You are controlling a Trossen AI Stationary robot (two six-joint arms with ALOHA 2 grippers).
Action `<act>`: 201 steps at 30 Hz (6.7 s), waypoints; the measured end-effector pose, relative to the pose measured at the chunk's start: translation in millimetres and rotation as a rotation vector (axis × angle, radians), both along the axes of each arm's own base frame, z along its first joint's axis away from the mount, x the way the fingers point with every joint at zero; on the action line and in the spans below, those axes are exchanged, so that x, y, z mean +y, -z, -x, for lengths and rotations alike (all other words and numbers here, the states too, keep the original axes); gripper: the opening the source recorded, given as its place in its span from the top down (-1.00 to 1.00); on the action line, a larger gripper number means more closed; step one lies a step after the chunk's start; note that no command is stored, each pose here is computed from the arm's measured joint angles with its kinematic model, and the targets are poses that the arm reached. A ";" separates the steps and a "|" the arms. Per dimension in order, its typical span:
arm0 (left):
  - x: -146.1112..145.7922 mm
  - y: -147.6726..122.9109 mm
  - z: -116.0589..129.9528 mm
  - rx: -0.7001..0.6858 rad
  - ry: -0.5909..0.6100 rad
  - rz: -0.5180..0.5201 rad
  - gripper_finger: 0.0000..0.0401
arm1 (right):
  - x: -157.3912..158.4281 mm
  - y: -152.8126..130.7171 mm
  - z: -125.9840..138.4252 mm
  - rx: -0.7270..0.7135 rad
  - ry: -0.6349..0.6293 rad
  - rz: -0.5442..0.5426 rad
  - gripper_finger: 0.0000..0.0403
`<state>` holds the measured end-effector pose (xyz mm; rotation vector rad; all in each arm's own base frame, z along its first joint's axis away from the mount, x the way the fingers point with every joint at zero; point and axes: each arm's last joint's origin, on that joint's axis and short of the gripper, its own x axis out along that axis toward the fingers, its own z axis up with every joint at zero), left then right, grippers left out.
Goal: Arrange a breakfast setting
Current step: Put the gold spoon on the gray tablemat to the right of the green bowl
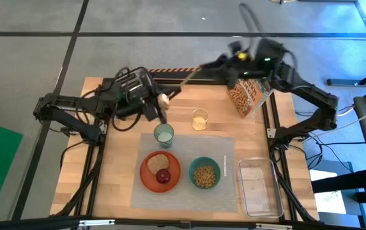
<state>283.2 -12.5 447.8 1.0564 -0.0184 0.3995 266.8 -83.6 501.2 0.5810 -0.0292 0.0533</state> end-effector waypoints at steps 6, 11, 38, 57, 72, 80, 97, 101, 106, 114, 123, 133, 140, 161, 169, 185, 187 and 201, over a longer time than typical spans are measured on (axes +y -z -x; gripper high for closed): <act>9.8 1.1 5.6 -0.020 0.194 0.216 0.94 | 10.8 -20.8 33.7 -0.069 0.057 0.127 -0.10; 19.0 4.7 8.4 0.051 0.490 0.407 0.94 | 21.9 -20.9 37.2 -0.068 -0.060 0.161 -0.08; 12.9 93.5 -67.4 0.693 1.122 1.225 0.94 | 86.8 49.8 -62.8 0.159 -0.358 0.392 -0.06; 6.4 92.2 -62.6 0.840 1.243 1.343 0.91 | 138.8 49.0 -37.6 0.366 -0.295 1.106 0.29; -7.3 134.3 -88.2 1.072 1.139 1.646 0.90 | 164.9 46.2 -28.3 0.241 -0.444 1.550 0.29; -2.5 137.5 -90.5 1.083 1.111 1.698 0.90 | 170.0 57.6 -26.4 0.295 -0.543 1.634 0.29; 14.8 135.0 -93.5 0.826 1.036 1.425 0.90 | 137.7 68.5 -4.7 0.688 -0.418 0.891 0.29; 16.1 132.2 -95.2 0.732 1.022 1.265 0.90 | 138.9 71.7 -3.4 0.580 -0.458 0.678 0.29; 17.7 122.7 -98.6 0.614 1.047 1.159 0.90 | 143.9 90.4 3.8 0.543 -0.480 0.517 0.29; 12.6 100.4 -98.8 0.426 1.129 1.010 0.90 | 148.8 128.0 -3.5 0.358 -0.456 0.218 0.29; 10.9 101.8 -100.2 0.392 1.081 0.940 0.90 | 151.4 130.4 -10.5 0.287 -0.478 0.059 0.29; 11.7 101.4 -101.0 0.357 1.043 0.898 0.90 | 152.9 138.3 -14.7 0.372 -0.481 -0.069 0.37; 10.4 101.2 -101.0 0.361 1.049 0.908 0.90 | 153.2 141.0 -14.1 0.411 -0.497 -0.110 0.93; 52.9 92.2 -87.3 0.242 0.671 1.302 0.08 | 139.7 113.7 36.5 0.406 -0.171 -0.212 0.96; 32.0 127.3 -96.1 0.396 0.430 1.465 0.08 | 158.0 132.6 74.2 0.528 -0.007 -0.325 0.96; -19.5 243.3 -141.2 0.694 0.205 1.549 0.11 | 208.3 230.8 100.2 0.586 0.110 -0.709 0.96; -23.7 249.1 -141.8 0.717 0.197 1.548 0.11 | 207.7 232.0 100.7 0.599 0.117 -0.713 0.96; -24.8 267.7 -138.9 0.712 -0.018 1.475 0.11 | 210.4 238.0 97.2 0.627 0.129 -0.695 0.96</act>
